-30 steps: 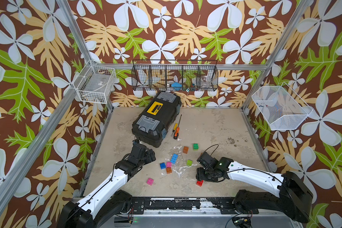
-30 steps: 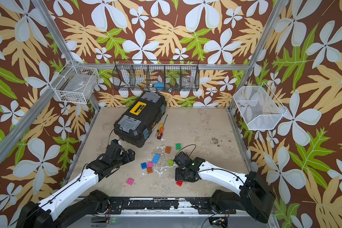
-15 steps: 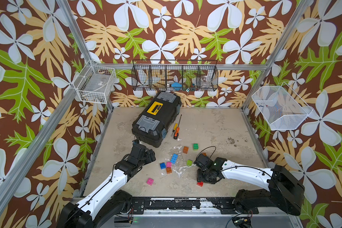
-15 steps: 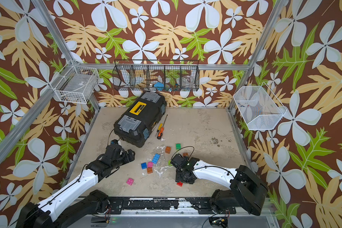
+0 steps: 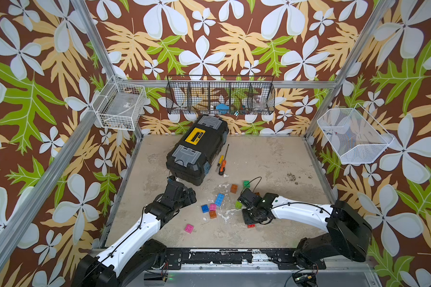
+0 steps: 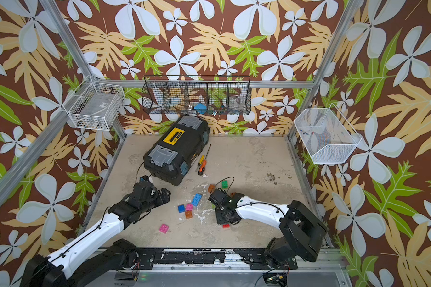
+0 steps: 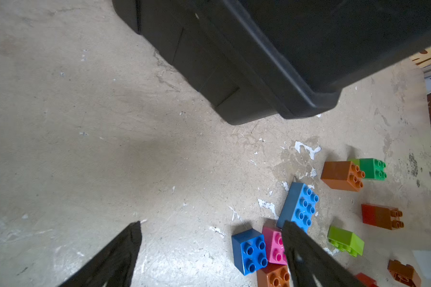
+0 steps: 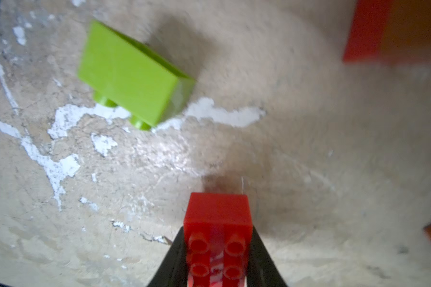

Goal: Assemble the letter h with lego
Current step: Move the lego brick at the center of the board, then pick up the lego brick from the center of the board, then assemble the lego brick with the lego brick, then pick up the lego brick from the center of the board, then assemble the lego brick with the lego brick.

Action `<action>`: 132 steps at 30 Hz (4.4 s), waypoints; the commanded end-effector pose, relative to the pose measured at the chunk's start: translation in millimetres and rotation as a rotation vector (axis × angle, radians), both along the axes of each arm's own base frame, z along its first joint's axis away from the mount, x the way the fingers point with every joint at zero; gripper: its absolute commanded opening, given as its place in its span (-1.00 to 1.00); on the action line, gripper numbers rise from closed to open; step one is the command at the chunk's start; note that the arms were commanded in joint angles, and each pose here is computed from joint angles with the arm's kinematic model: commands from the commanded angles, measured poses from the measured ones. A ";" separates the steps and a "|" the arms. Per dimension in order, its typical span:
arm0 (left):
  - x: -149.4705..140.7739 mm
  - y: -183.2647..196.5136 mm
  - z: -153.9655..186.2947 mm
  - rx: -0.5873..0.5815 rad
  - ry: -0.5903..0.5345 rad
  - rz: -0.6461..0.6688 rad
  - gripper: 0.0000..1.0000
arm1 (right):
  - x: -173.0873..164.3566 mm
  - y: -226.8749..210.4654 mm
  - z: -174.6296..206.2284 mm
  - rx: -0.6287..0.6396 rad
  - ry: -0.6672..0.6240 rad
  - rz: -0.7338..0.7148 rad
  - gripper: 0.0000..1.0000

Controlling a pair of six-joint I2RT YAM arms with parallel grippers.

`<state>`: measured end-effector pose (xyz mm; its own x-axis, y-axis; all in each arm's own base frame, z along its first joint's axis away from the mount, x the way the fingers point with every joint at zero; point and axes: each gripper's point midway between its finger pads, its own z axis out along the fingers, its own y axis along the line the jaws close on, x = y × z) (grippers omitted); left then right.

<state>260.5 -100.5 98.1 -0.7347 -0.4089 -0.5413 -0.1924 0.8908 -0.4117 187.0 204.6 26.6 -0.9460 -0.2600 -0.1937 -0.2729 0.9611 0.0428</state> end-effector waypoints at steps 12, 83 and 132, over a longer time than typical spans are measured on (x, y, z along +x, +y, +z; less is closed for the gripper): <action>1.2 -0.9 2.1 -0.008 -0.011 -0.003 0.84 | 67.8 -11.0 2.8 -0.244 -0.082 0.308 -0.05; 2.1 1.5 -5.0 0.012 0.009 0.008 0.92 | 59.0 -15.1 21.1 -0.056 0.014 0.230 -0.45; 0.7 -6.4 -0.9 -0.028 -0.008 -0.026 0.99 | 110.4 -15.6 95.8 -0.201 -0.204 0.717 -0.76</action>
